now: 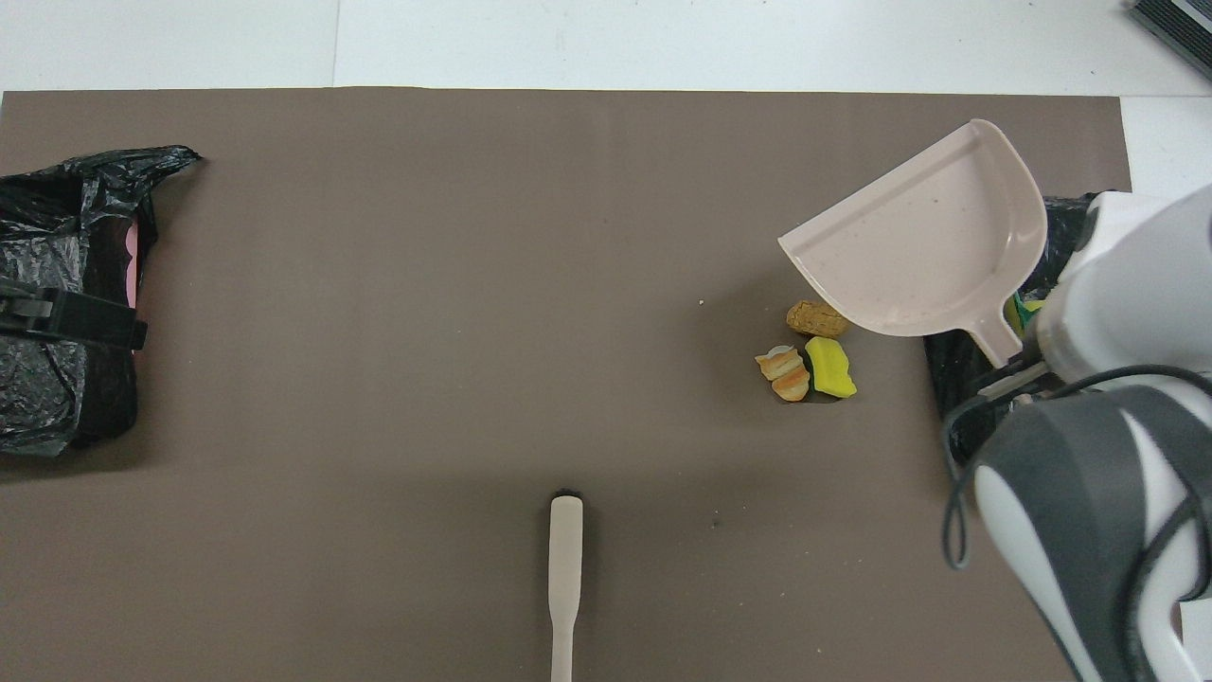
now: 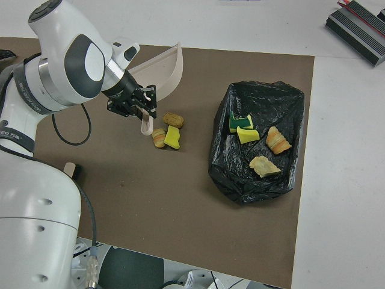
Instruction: Sweep and dump trash in bin
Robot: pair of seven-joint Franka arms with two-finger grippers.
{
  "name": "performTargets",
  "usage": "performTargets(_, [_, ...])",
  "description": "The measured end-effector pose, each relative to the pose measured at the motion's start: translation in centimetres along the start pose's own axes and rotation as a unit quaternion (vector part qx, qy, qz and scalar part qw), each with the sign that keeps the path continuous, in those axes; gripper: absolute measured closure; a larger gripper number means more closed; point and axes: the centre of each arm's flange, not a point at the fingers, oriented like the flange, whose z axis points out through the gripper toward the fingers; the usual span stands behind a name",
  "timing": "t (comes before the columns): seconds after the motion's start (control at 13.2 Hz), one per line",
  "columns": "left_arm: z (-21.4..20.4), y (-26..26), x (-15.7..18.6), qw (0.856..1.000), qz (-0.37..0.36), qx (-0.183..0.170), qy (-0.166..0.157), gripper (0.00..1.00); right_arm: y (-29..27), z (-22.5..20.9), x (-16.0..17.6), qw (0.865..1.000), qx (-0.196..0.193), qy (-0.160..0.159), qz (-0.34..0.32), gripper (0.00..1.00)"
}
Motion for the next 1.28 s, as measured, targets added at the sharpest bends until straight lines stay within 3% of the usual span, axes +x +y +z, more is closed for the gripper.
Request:
performTargets(0.38, [0.0,0.0,0.0,1.0,-0.001,0.0,0.0,0.0,-11.8,3.1,8.8,0.991,0.063,0.012,0.119,0.68])
performTargets(0.68, [0.0,0.2,0.0,1.0,0.001,0.0,0.0,0.0,-19.4,6.8,13.1,0.978,0.12,0.03,0.166,0.68])
performTargets(0.91, [0.0,0.3,0.0,1.0,0.003,0.0,-0.001,0.0,-25.6,10.1,15.1,0.974,0.145,0.037,0.169,0.68])
performTargets(1.28, [0.1,0.4,-0.2,1.0,0.003,0.0,-0.003,0.0,-29.8,13.6,15.0,0.978,0.143,0.026,0.148,0.68])
